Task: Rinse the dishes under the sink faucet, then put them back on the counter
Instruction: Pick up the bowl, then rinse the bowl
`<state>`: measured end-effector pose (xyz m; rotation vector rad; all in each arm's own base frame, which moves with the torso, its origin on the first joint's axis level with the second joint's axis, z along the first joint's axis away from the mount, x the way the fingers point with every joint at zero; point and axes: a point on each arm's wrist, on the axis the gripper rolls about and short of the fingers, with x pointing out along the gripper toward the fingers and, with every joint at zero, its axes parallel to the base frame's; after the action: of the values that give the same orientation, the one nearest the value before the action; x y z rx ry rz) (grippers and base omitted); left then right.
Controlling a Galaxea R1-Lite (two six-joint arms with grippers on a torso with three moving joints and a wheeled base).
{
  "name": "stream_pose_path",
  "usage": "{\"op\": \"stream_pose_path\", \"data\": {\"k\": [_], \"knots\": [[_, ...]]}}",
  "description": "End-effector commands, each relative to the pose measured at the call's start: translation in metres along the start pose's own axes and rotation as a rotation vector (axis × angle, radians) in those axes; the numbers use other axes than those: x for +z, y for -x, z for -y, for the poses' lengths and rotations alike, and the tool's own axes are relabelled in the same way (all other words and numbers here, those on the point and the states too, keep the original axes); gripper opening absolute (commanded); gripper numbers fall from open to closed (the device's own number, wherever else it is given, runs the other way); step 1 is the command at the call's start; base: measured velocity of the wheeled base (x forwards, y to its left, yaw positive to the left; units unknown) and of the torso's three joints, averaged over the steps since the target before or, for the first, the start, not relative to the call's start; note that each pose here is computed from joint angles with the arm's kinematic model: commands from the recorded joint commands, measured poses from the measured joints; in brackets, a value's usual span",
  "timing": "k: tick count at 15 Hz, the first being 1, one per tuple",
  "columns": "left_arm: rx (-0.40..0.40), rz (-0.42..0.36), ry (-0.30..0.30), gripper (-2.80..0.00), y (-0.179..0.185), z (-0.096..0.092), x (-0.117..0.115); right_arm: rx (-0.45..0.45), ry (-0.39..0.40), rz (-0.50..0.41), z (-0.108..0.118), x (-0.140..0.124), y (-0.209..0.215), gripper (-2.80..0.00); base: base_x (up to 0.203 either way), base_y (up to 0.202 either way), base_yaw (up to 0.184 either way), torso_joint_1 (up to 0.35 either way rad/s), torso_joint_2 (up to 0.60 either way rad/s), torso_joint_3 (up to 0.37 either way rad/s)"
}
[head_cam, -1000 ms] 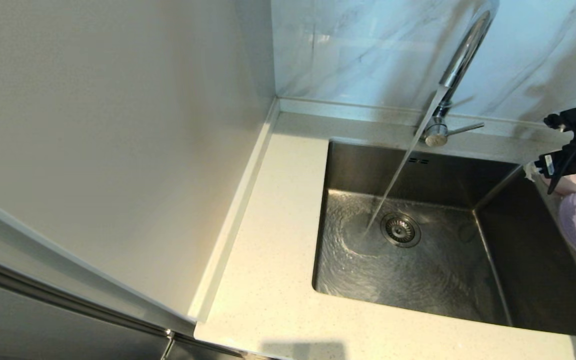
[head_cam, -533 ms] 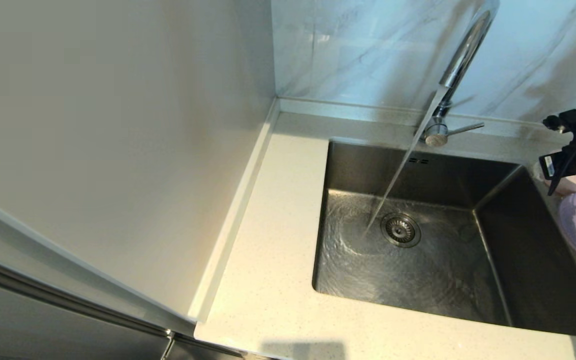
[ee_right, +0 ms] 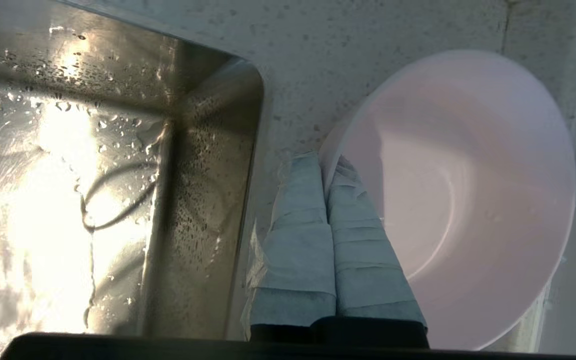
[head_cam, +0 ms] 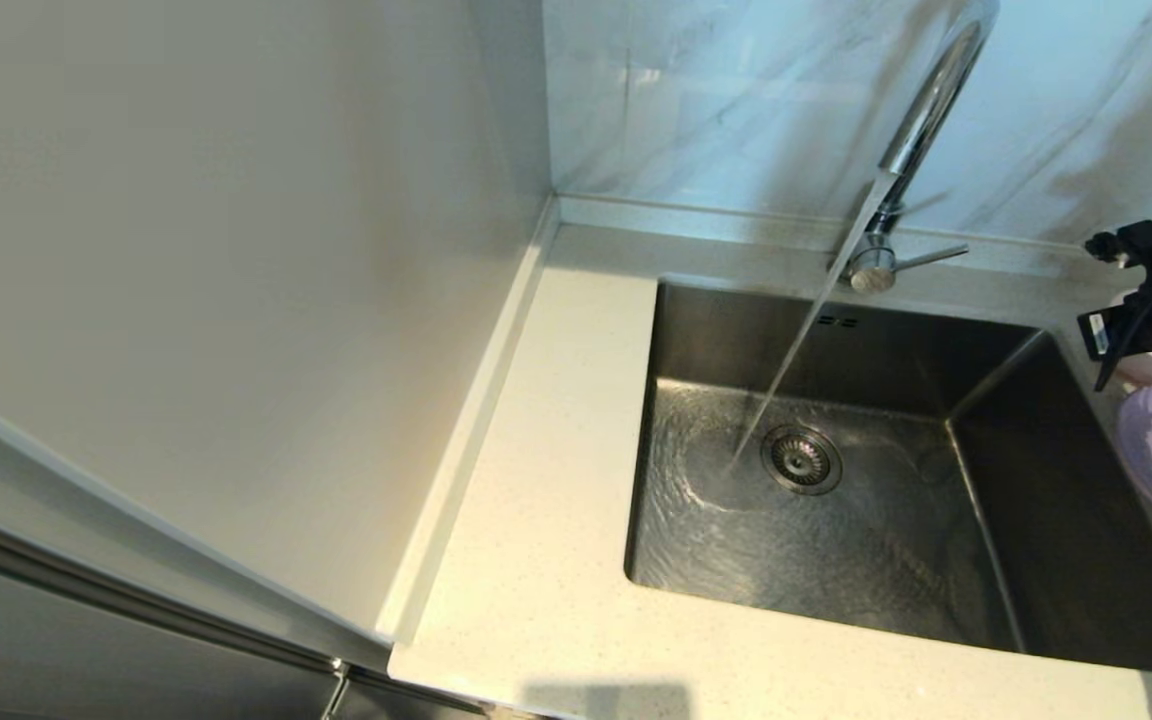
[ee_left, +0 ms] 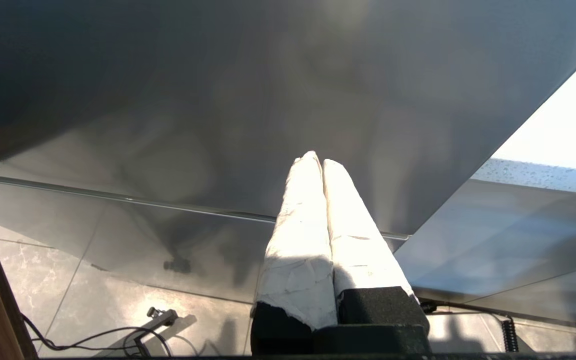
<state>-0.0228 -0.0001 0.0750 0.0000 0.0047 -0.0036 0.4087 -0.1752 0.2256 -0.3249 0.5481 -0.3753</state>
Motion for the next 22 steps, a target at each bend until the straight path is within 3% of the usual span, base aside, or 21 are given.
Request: {"op": "stream_pose_path", "data": {"k": [1,6,8,12,14,16,19,22], "knots": [[0.001,0.000,0.000,-2.80,0.000,0.000,0.000,0.000,0.000,0.006,0.000,0.001,0.000,-2.80,0.000,0.000,0.000,0.000,0.00,0.000],[-0.001,0.000,0.000,-2.80,0.000,0.000,0.000,-0.013,-0.015,0.114,0.007,0.022,0.031,-2.80,0.000,0.000,0.000,0.000,0.00,0.000],[-0.001,0.000,0.000,-2.80,0.000,0.000,0.000,0.069,-0.015,0.145,0.012,0.028,0.063,-2.80,0.000,0.000,0.000,0.000,0.00,0.000],[0.001,0.000,0.000,-2.80,0.000,0.000,0.000,0.464,-0.069,0.057,0.010,0.018,0.162,-2.80,0.000,0.000,0.000,0.000,0.00,0.000],[0.001,0.000,0.000,-2.80,0.000,0.000,0.000,0.676,-0.045,0.032,-0.001,0.001,0.209,-2.80,0.000,0.000,0.000,0.000,0.00,0.000],[0.001,0.000,0.000,-2.80,0.000,0.000,0.000,0.834,0.080,0.075,-0.017,-0.017,0.243,-2.80,0.000,0.000,0.000,0.000,0.00,0.000],[-0.001,0.000,0.000,-2.80,0.000,0.000,0.000,1.253,0.106,0.212,-0.045,-0.022,0.280,-2.80,0.000,0.000,0.000,0.000,0.00,0.000],[0.001,0.000,0.000,-2.80,0.000,0.000,0.000,1.470,0.235,0.284,-0.078,-0.015,0.309,-2.80,0.000,0.000,0.000,0.000,0.00,0.000]]}}
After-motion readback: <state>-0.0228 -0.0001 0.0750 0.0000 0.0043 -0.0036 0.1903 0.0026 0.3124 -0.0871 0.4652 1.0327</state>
